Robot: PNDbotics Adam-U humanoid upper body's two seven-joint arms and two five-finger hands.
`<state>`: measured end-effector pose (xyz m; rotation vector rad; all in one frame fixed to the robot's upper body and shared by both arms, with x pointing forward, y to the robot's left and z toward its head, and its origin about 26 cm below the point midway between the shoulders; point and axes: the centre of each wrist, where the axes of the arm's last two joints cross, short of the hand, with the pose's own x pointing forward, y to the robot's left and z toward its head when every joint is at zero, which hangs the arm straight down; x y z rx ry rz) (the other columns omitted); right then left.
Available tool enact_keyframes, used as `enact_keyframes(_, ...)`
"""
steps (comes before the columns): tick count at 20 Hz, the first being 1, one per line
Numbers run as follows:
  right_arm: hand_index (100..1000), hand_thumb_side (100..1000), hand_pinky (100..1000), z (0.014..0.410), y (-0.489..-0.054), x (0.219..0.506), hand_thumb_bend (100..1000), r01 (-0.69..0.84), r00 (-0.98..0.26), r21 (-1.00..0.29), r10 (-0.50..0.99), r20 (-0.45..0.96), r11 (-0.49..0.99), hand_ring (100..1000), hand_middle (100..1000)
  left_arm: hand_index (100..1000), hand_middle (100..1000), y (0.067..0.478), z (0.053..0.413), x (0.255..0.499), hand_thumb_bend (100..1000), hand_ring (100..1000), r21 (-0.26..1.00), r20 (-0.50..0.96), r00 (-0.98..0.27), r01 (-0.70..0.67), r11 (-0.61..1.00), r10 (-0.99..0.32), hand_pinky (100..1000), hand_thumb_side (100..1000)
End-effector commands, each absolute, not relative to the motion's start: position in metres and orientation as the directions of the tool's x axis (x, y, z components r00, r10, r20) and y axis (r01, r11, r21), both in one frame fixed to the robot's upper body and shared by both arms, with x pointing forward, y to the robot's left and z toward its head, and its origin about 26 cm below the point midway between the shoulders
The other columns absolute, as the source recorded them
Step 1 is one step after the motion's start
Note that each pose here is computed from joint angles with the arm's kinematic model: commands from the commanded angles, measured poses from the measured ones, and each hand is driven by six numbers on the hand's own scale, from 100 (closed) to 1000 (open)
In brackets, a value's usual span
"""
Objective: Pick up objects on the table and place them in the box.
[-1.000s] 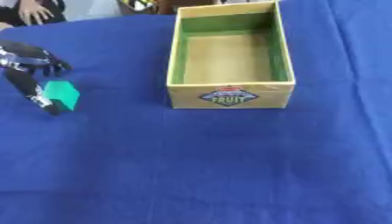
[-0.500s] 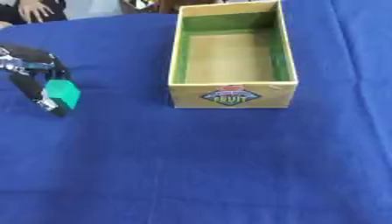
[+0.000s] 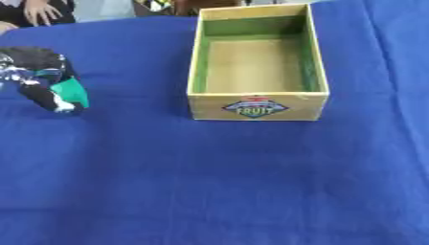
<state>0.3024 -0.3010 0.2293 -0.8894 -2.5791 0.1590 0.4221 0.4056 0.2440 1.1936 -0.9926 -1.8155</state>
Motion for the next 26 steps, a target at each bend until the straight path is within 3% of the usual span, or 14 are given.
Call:
enact_keyframes(1, 791, 987, 750, 0.238, -0.302, 0.3, 100, 0.571, -0.726, -0.22, 0.612, 0.315, 0.791, 797, 720, 605, 455, 0.415, 0.255, 0.418, 100, 467, 0.885, -0.396, -0.266, 0.142, -0.442, -0.879, 186, 576)
enact_keyframes(2, 791, 987, 750, 0.238, -0.302, 0.3, 100, 0.571, -0.726, -0.219, 0.611, 0.316, 0.791, 797, 720, 601, 452, 0.415, 0.255, 0.418, 100, 464, 0.891, -0.387, -0.264, 0.142, -0.432, -0.884, 181, 569)
enact_keyframes(5, 791, 987, 750, 0.237, -0.302, 0.299, 100, 0.569, -0.726, -0.218, 0.609, 0.318, 0.793, 797, 719, 533, 429, 0.415, 0.256, 0.418, 100, 452, 0.903, -0.36, -0.254, 0.146, -0.404, -0.898, 157, 353)
enact_keyframes(7, 791, 987, 748, 0.237, -0.303, 0.299, 100, 0.57, -0.726, -0.216, 0.609, 0.321, 0.793, 797, 718, 473, 403, 0.413, 0.259, 0.419, 100, 436, 0.914, -0.338, -0.246, 0.144, -0.38, -0.908, 136, 323)
enact_keyframes(10, 791, 987, 746, 0.236, -0.303, 0.299, 100, 0.57, -0.724, -0.217, 0.609, 0.324, 0.792, 797, 718, 428, 375, 0.409, 0.267, 0.419, 100, 421, 0.929, -0.313, -0.244, 0.123, -0.35, -0.918, 115, 339)
enact_keyframes(11, 792, 986, 745, 0.236, -0.303, 0.299, 100, 0.57, -0.723, -0.217, 0.61, 0.324, 0.792, 797, 718, 392, 362, 0.407, 0.271, 0.419, 100, 414, 0.933, -0.308, -0.245, 0.109, -0.342, -0.919, 103, 396)
enact_keyframes(12, 792, 986, 745, 0.236, -0.303, 0.299, 100, 0.571, -0.722, -0.218, 0.61, 0.325, 0.792, 797, 718, 386, 359, 0.404, 0.274, 0.419, 100, 412, 0.938, -0.303, -0.246, 0.094, -0.334, -0.921, 100, 326)
enact_keyframes(13, 792, 987, 745, 0.236, -0.303, 0.299, 100, 0.571, -0.722, -0.219, 0.611, 0.326, 0.791, 797, 718, 374, 349, 0.402, 0.278, 0.419, 100, 409, 0.941, -0.299, -0.248, 0.081, -0.327, -0.921, 100, 320)
enact_keyframes(26, 791, 985, 745, 0.234, -0.304, 0.298, 100, 0.569, -0.717, -0.233, 0.615, 0.33, 0.789, 796, 717, 344, 324, 0.332, 0.345, 0.419, 100, 387, 0.949, -0.309, -0.382, -0.184, -0.256, -0.871, 100, 306)
